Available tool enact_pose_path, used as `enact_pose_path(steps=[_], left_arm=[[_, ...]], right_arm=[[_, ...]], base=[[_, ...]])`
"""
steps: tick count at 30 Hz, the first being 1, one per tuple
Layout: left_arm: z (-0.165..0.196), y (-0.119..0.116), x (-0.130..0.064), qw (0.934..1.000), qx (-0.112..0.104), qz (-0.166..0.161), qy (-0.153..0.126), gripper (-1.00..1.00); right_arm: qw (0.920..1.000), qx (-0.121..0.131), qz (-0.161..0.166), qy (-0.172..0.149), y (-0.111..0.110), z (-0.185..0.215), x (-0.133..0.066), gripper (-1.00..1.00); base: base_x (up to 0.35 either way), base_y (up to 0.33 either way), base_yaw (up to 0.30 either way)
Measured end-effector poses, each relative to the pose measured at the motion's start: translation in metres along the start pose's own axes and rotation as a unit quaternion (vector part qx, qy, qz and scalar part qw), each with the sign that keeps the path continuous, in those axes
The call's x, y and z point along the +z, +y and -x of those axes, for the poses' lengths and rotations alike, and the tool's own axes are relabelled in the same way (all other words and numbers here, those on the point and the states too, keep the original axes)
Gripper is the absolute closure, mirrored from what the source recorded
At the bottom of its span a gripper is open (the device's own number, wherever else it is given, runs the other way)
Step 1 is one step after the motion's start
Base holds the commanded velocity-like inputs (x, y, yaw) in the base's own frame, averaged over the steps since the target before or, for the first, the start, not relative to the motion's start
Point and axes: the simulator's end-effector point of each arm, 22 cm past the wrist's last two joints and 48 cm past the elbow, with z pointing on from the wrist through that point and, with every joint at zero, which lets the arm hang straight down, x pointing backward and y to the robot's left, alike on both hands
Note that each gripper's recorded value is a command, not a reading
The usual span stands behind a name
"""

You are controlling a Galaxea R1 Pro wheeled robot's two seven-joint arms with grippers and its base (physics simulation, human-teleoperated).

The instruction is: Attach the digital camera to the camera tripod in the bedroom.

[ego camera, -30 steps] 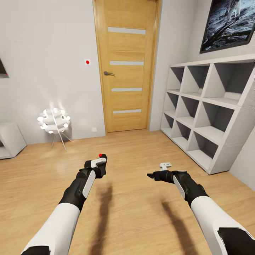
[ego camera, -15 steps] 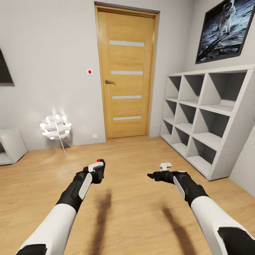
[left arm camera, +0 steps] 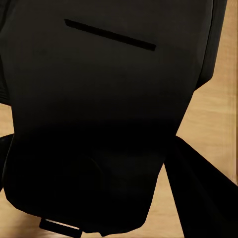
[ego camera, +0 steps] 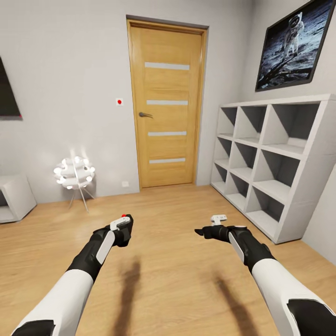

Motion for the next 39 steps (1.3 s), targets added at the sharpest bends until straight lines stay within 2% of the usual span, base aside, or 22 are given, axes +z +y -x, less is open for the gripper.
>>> enact_pose_path(steps=[8, 10, 11, 12, 13, 15, 16, 20, 22, 26, 28, 30, 32, 33, 35, 36, 37, 38, 39], left_arm=[[0.017, -0.006, -0.009, 1.0000, -0.002, -0.001, -0.002, 1.00], [0.026, -0.004, -0.011, 0.9999, -0.004, 0.002, -0.013, 1.00], [0.035, 0.001, -0.013, 0.9996, -0.009, 0.007, -0.027, 1.00], [0.042, 0.005, -0.014, 0.9992, -0.016, 0.009, -0.036, 1.00], [0.054, 0.017, -0.016, 0.9979, -0.034, 0.017, -0.053, 1.00], [0.065, 0.029, -0.019, 0.9954, -0.065, 0.023, -0.067, 1.00], [0.071, 0.043, -0.021, 0.9925, -0.091, 0.031, -0.076, 1.00], [0.084, 0.063, -0.028, 0.9856, -0.140, 0.040, -0.086, 1.00], [0.089, 0.069, -0.031, 0.9822, -0.159, 0.041, -0.091, 1.00], [0.100, 0.062, -0.035, 0.9814, -0.164, 0.026, -0.096, 1.00], [0.106, 0.051, -0.037, 0.9816, -0.163, 0.003, -0.100, 1.00], [0.113, 0.035, -0.039, 0.9813, -0.159, -0.035, -0.103, 1.00], [0.119, 0.014, -0.043, 0.9776, -0.154, -0.097, -0.106, 1.00], [0.122, 0.010, -0.045, 0.9763, -0.150, -0.114, -0.106, 1.00], [0.129, -0.007, -0.055, 0.9675, -0.141, -0.179, -0.110, 1.00], [0.132, -0.011, -0.059, 0.9647, -0.138, -0.195, -0.111, 1.00], [0.135, -0.020, -0.066, 0.9579, -0.135, -0.227, -0.112, 1.00], [0.137, -0.024, -0.070, 0.9547, -0.133, -0.242, -0.112, 1.00], [0.141, -0.032, -0.077, 0.9473, -0.131, -0.270, -0.112, 1.00]], right_arm=[[1.0000, -0.001, -0.001, 0.001, 0.001, 0.017, -0.006, -1.00], [1.0000, -0.001, -0.001, 0.001, 0.002, 0.021, -0.008, -1.00], [1.0000, -0.001, -0.001, 0.001, 0.001, 0.023, -0.009, -1.00], [1.0000, 0.000, -0.001, 0.001, 0.002, 0.025, -0.010, -1.00], [1.0000, 0.000, -0.001, 0.001, 0.002, 0.027, -0.011, -1.00], [1.0000, 0.000, -0.001, 0.001, 0.002, 0.032, -0.012, -1.00], [1.0000, 0.000, -0.001, 0.001, 0.002, 0.034, -0.013, -1.00], [1.0000, 0.000, -0.002, 0.001, 0.003, 0.042, -0.016, -1.00], [1.0000, 0.000, -0.001, 0.001, 0.004, 0.046, -0.018, -1.00], [1.0000, 0.000, -0.001, 0.001, 0.006, 0.055, -0.021, -1.00], [1.0000, -0.001, -0.001, 0.001, 0.006, 0.059, -0.022, -1.00], [1.0000, -0.001, 0.000, 0.001, 0.007, 0.063, -0.024, -1.00], [1.0000, -0.001, 0.000, 0.001, 0.008, 0.067, -0.025, -1.00], [1.0000, -0.001, 0.000, 0.001, 0.009, 0.069, -0.026, -1.00], [1.0000, -0.001, 0.001, 0.001, 0.009, 0.073, -0.028, -1.00], [1.0000, -0.001, 0.001, 0.001, 0.010, 0.075, -0.029, -1.00], [1.0000, -0.001, 0.001, 0.001, 0.010, 0.077, -0.029, -1.00], [1.0000, -0.001, 0.001, 0.001, 0.010, 0.079, -0.030, -1.00], [1.0000, -0.001, 0.001, 0.001, 0.011, 0.081, -0.031, -1.00]], base=[[0.000, 0.000, 0.000], [0.000, 0.000, 0.000], [0.000, 0.000, 0.000], [0.000, 0.000, 0.000], [0.000, 0.000, 0.000], [0.000, 0.000, 0.000], [0.000, 0.000, 0.000], [0.000, 0.000, 0.000], [0.000, 0.000, 0.000], [0.000, 0.000, 0.000], [0.000, 0.000, 0.000], [0.000, 0.000, 0.000], [0.000, 0.000, 0.000], [0.000, 0.000, 0.000], [0.000, 0.000, 0.000], [0.000, 0.000, 0.000], [0.000, 0.000, 0.000], [0.000, 0.000, 0.000], [0.000, 0.000, 0.000]])
